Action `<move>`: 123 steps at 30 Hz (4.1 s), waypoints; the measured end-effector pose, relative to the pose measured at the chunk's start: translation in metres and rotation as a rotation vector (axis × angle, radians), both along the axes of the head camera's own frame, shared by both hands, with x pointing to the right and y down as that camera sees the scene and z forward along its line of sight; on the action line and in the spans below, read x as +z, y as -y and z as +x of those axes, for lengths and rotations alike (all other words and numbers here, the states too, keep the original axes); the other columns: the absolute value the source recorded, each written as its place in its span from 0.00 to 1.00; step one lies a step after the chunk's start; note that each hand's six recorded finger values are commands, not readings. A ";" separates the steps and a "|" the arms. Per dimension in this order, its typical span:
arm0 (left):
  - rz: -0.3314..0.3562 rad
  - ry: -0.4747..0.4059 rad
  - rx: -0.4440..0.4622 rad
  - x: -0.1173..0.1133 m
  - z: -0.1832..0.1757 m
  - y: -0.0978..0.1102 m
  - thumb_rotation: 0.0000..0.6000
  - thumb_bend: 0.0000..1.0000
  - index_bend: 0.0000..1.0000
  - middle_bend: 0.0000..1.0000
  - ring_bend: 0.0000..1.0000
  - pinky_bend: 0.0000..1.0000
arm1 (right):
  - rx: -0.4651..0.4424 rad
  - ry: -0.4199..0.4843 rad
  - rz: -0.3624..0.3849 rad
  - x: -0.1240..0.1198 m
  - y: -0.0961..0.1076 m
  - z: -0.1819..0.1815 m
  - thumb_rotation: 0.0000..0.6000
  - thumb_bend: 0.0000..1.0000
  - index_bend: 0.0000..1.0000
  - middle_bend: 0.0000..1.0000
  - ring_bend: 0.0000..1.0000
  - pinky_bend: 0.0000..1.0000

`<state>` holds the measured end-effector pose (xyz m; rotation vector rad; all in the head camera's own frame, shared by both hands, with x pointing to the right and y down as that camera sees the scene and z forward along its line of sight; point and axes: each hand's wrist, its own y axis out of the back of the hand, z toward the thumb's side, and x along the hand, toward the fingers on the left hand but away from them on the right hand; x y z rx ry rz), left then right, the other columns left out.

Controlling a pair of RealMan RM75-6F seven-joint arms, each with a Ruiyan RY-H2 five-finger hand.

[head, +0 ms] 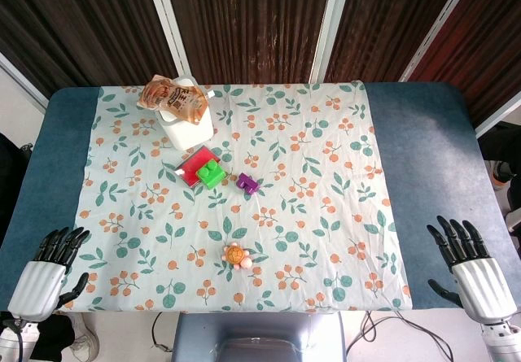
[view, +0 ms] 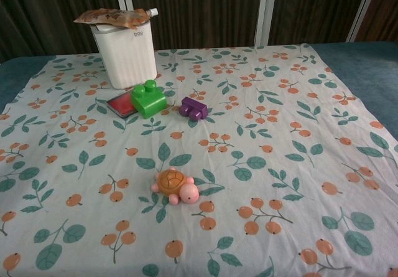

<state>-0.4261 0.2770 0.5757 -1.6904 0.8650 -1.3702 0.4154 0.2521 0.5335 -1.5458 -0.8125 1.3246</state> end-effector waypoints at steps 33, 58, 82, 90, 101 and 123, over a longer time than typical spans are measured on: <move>-0.122 -0.074 0.575 0.101 0.227 0.006 1.00 0.39 0.00 0.07 0.87 0.91 | 0.058 -0.013 -0.073 -0.004 -0.001 0.012 1.00 0.21 0.00 0.00 0.00 0.00; -0.114 -0.053 0.630 0.141 0.271 0.013 1.00 0.41 0.47 0.46 0.90 0.95 | 0.118 0.014 -0.068 -0.022 0.000 0.026 1.00 0.21 0.00 0.00 0.00 0.00; 0.082 -0.143 0.602 0.144 0.270 0.024 1.00 0.45 0.24 0.42 0.98 1.00 | 0.109 0.011 -0.089 -0.021 -0.002 0.026 1.00 0.21 0.00 0.00 0.00 0.00; -0.002 -0.119 0.624 0.143 0.269 0.018 1.00 0.42 0.00 0.14 0.97 1.00 | 0.110 0.016 -0.083 -0.023 -0.002 0.026 1.00 0.21 0.00 0.00 0.00 0.00; -0.014 -0.095 0.642 0.139 0.267 0.018 1.00 0.41 0.28 0.32 0.97 1.00 | 0.108 0.018 -0.083 -0.024 -0.003 0.027 1.00 0.21 0.00 0.00 0.00 0.00; 0.124 -0.152 0.660 0.142 0.274 0.022 1.00 0.44 0.42 0.54 0.96 1.00 | 0.109 0.021 -0.087 -0.025 -0.004 0.028 1.00 0.21 0.00 0.00 0.00 0.00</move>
